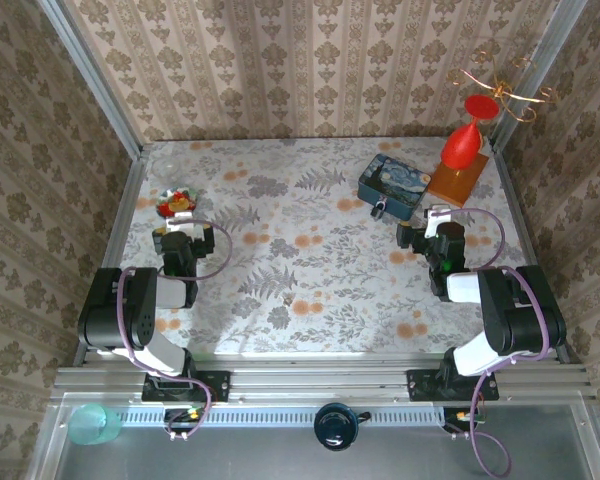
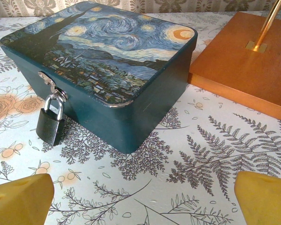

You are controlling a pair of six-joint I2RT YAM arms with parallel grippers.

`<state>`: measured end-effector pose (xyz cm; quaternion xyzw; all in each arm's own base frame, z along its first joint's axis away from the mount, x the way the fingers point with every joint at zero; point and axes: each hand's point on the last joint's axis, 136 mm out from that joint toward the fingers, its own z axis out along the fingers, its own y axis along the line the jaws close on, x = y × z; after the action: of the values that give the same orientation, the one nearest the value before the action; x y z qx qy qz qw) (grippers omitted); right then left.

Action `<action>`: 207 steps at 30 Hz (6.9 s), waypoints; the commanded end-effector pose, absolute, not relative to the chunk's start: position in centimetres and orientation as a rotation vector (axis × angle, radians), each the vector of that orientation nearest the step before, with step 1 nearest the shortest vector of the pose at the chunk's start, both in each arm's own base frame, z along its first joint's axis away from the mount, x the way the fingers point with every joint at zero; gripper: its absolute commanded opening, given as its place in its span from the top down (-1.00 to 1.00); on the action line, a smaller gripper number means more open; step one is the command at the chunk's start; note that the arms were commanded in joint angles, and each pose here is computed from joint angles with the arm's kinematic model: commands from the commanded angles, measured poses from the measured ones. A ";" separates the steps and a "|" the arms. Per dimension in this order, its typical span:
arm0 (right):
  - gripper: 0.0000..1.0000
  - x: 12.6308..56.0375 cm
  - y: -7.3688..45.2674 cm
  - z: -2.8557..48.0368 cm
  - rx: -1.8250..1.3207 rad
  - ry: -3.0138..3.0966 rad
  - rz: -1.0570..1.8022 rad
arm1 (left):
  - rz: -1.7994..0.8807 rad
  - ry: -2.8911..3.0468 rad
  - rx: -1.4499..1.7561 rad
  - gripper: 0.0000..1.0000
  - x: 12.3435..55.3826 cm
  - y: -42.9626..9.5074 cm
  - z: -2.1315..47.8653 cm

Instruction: Unlock a padlock with a key

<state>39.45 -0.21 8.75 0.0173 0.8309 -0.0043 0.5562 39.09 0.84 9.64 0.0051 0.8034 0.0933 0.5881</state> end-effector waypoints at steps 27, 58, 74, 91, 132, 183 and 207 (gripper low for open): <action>-1.00 32.6 5.6 22.9 0.333 1.938 0.496 | -0.325 1.783 -0.377 -1.00 29.3 -1.2 20.5; -0.07 22.9 35.0 6.7 -0.115 2.749 0.739 | -0.322 1.988 -0.068 -1.00 23.3 -7.0 15.3; 0.34 23.4 35.4 2.8 -0.027 2.853 0.580 | -0.335 1.987 -0.065 -1.00 23.1 -7.1 15.6; 0.49 23.9 36.5 1.7 -0.043 2.868 0.574 | -0.329 1.985 -0.065 -1.00 23.2 -7.0 15.5; 1.00 25.9 34.5 7.9 0.082 2.409 0.884 | -0.877 2.185 -0.461 -0.73 22.9 -12.6 12.0; 1.00 24.8 34.1 21.4 0.008 2.135 1.164 | -0.842 1.429 0.861 -0.24 18.9 -24.6 19.3; 1.00 22.9 35.5 24.1 -0.075 2.045 1.272 | -0.835 1.355 0.945 0.51 17.9 -25.0 19.3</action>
<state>22.78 35.30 21.95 -0.0293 0.8103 0.4758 0.3407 18.11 -24.96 18.26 0.4021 0.6034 -0.3592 0.5875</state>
